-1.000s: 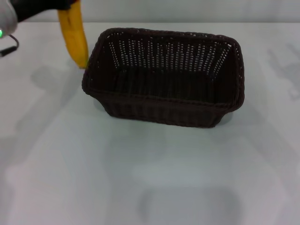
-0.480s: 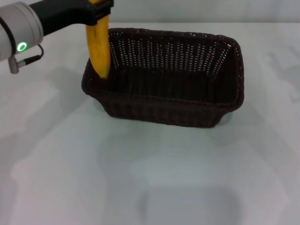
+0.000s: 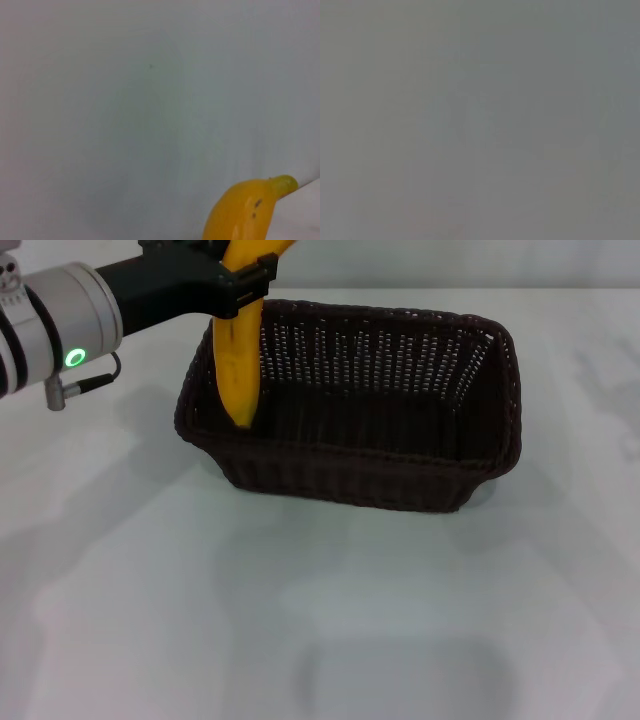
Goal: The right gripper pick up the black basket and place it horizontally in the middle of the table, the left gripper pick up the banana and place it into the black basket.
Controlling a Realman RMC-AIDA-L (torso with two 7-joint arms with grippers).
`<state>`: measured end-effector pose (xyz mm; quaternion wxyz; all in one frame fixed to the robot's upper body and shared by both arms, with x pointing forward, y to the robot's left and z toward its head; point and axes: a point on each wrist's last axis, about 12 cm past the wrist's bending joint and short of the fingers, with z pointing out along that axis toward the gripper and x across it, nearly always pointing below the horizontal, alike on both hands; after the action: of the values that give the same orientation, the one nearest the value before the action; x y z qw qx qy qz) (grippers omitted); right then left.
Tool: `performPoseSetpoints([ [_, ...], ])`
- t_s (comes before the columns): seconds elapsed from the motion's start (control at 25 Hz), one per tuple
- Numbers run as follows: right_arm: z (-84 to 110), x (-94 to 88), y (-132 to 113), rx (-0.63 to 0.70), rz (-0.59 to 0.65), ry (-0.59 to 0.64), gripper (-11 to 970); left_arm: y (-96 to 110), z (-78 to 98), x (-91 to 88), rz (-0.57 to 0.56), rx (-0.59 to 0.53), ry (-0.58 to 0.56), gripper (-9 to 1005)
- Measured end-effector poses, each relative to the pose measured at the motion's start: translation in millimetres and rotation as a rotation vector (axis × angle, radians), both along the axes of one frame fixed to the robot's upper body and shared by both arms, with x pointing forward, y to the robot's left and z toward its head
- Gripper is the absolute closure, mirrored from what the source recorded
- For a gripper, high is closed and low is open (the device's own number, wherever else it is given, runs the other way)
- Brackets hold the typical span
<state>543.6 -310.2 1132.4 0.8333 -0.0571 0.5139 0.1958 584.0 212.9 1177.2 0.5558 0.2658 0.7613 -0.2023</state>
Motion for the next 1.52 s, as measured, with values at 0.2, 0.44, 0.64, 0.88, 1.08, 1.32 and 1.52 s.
performPoseSetpoints([
  [0.2, -1.7, -2.3, -2.0, 0.006, -0.002, 0.007, 298, 0.1, -1.5, -0.1, 0.000, 0.003, 0.006, 414],
  [0.44, -1.4, -2.0, -1.4, 0.008, 0.000, 0.006, 298, 0.3, -2.6, -0.6, -0.004, 0.008, 0.013, 410],
  [0.64, -0.6, -1.2, -0.6, 0.008, 0.002, 0.004, 298, 0.6, -2.1, -0.9, -0.010, 0.006, 0.018, 406],
  [0.88, -0.1, -0.8, -0.7, 0.007, 0.003, 0.002, 298, 0.3, 0.1, -0.7, -0.009, -0.006, 0.014, 401],
  [1.08, 0.1, -0.5, -1.1, 0.006, 0.003, 0.002, 298, -1.5, 2.4, 0.8, -0.012, -0.008, 0.007, 308],
  [1.32, 0.6, -0.2, -1.8, 0.003, 0.004, 0.001, 298, 0.7, 5.5, 4.4, 0.023, 0.004, -0.038, 135],
  [1.52, 1.1, 0.1, -3.7, 0.001, -0.001, 0.000, 298, -3.1, 6.5, 0.3, 0.077, 0.050, -0.142, 111],
])
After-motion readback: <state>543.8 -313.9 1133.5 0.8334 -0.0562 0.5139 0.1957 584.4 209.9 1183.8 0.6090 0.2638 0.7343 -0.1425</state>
